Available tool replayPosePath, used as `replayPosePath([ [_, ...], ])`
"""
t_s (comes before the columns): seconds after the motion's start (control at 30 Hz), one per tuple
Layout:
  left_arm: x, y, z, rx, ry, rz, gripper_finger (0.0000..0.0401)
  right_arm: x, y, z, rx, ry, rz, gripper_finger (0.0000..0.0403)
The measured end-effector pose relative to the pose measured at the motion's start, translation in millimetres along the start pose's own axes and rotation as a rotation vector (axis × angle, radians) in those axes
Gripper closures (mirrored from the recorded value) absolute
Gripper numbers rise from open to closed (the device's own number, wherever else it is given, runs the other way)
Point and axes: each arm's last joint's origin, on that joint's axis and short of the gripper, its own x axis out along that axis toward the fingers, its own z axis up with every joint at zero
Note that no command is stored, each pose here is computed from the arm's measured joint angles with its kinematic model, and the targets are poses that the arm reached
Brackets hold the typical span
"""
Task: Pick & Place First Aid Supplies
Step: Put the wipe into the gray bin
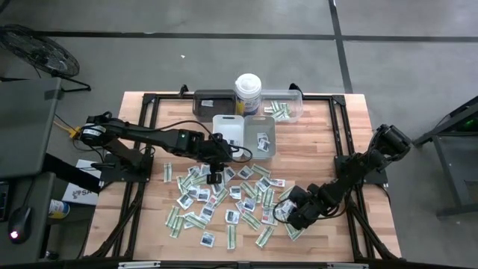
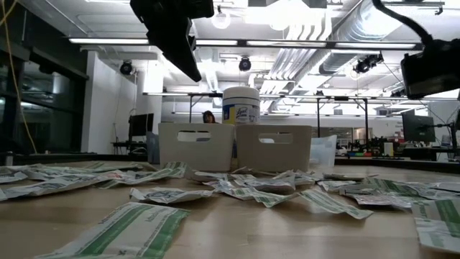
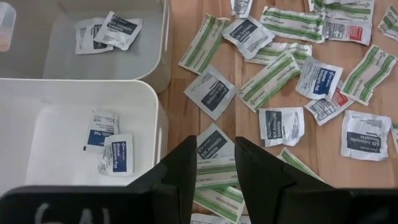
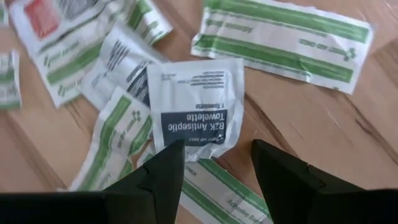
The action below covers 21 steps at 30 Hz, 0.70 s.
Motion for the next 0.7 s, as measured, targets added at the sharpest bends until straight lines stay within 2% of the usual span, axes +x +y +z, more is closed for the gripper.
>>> replayPosePath([
  [0.13,0,0,0,0.0,0.001,0.0,0.0295,0,-2,1,0.111,-0.009,-0.017,0.0219],
  [0.5,0,1,-6,0.013,0.058,0.004,0.0295,7,-11,20,0.169,0.046,-0.076,0.0221],
  [0.7,0,1,-8,0.011,0.087,-0.016,0.0295,15,-7,21,0.173,0.067,-0.058,0.026],
])
